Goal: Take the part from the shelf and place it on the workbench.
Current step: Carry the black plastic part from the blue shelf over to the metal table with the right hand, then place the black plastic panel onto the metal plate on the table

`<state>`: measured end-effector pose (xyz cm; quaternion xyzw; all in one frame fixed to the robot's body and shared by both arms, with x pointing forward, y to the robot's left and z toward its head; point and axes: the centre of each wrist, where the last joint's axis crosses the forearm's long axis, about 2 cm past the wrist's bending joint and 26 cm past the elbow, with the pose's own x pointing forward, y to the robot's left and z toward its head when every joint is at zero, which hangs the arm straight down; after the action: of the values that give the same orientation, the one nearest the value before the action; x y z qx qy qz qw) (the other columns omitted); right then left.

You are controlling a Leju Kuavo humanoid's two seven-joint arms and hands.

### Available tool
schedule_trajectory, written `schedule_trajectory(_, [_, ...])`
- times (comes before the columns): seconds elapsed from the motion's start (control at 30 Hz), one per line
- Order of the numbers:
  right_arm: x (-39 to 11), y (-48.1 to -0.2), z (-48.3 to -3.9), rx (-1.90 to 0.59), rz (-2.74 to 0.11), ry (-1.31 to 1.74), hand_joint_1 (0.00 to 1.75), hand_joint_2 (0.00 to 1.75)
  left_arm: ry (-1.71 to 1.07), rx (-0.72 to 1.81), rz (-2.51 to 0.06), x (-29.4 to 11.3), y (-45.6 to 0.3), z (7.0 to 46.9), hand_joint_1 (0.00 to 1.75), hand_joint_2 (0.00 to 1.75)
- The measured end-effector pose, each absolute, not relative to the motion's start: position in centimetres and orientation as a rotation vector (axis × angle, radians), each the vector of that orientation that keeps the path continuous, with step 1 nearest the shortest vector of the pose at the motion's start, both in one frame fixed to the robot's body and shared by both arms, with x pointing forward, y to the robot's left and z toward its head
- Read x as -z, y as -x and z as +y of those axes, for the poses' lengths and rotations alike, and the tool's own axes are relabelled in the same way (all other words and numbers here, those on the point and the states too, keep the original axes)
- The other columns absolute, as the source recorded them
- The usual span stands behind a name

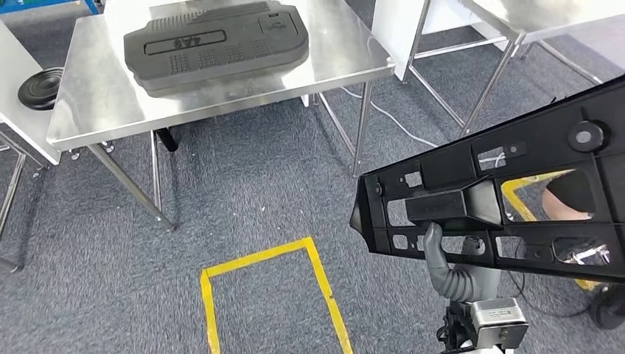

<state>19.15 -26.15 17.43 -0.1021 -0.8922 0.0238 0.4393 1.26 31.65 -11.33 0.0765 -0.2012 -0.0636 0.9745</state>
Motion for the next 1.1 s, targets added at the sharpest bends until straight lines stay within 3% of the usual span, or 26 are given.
schedule_trajectory(1.1, [-17.28,-18.42,-26.30,-0.089,-2.220,0.280,1.50,1.75,-0.159,0.106,-0.410,11.34,-1.38,31.44,0.00,1.75])
